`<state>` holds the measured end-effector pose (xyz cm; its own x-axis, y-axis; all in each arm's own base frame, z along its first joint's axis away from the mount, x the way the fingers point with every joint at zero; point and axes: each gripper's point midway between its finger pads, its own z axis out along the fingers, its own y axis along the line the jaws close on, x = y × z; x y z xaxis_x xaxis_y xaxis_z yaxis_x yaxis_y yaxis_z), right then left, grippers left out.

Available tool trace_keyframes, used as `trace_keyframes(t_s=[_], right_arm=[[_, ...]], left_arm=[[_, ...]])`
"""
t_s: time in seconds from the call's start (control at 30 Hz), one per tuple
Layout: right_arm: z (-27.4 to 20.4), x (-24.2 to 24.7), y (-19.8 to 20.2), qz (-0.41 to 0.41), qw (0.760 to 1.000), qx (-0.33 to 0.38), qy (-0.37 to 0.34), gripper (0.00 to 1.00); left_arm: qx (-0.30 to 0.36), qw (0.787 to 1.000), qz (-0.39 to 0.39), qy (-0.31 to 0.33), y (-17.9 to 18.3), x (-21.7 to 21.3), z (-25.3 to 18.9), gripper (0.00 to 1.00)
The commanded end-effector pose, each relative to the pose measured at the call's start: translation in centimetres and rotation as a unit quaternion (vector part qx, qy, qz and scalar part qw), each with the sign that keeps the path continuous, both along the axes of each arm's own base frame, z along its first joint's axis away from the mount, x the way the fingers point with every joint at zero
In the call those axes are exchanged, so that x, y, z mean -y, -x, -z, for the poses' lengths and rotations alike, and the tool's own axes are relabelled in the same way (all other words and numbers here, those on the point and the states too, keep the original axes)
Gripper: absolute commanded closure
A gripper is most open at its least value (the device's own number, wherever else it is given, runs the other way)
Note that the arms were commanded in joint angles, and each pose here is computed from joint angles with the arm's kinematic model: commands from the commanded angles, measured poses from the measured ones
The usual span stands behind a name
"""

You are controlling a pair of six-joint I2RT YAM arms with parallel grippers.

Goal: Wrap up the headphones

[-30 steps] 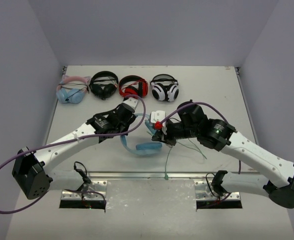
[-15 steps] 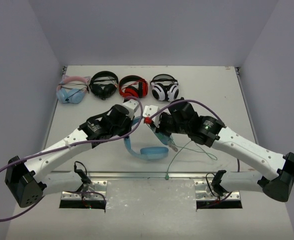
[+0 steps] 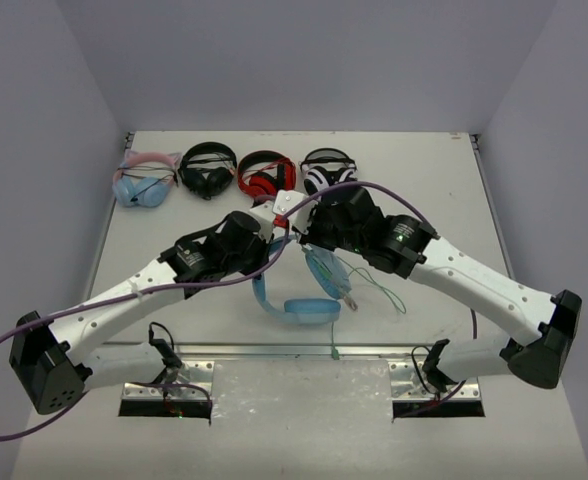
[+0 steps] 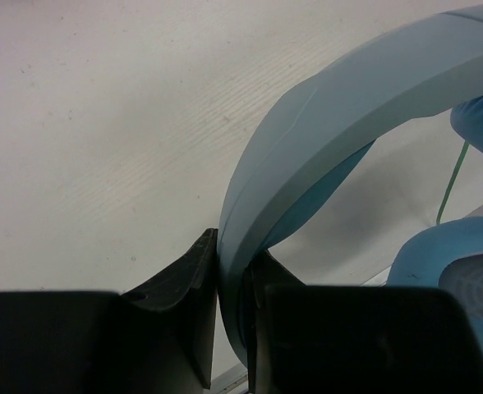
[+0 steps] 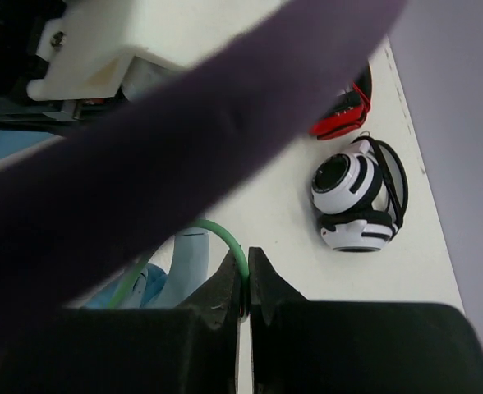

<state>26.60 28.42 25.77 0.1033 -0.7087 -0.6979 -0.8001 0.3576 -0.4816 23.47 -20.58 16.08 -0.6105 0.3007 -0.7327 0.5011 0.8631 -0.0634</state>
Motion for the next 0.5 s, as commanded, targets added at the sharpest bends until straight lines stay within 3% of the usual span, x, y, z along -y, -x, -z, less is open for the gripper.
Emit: trace_keyframes(t_s=[0.0, 0.47], right_arm=[[-2.0, 0.0, -1.6, 0.013, 0.999, 0.045, 0.011, 0.98], [1.0, -1.2, -0.4, 0.017, 0.999, -0.041, 0.004, 0.98]], left_arm=[[0.045, 0.997, 0.018, 0.067, -0.4, 2.2, -3.6, 0.99], [0.073, 0.995, -0.055, 0.044, -1.7, -0.2, -4.1, 1.0]])
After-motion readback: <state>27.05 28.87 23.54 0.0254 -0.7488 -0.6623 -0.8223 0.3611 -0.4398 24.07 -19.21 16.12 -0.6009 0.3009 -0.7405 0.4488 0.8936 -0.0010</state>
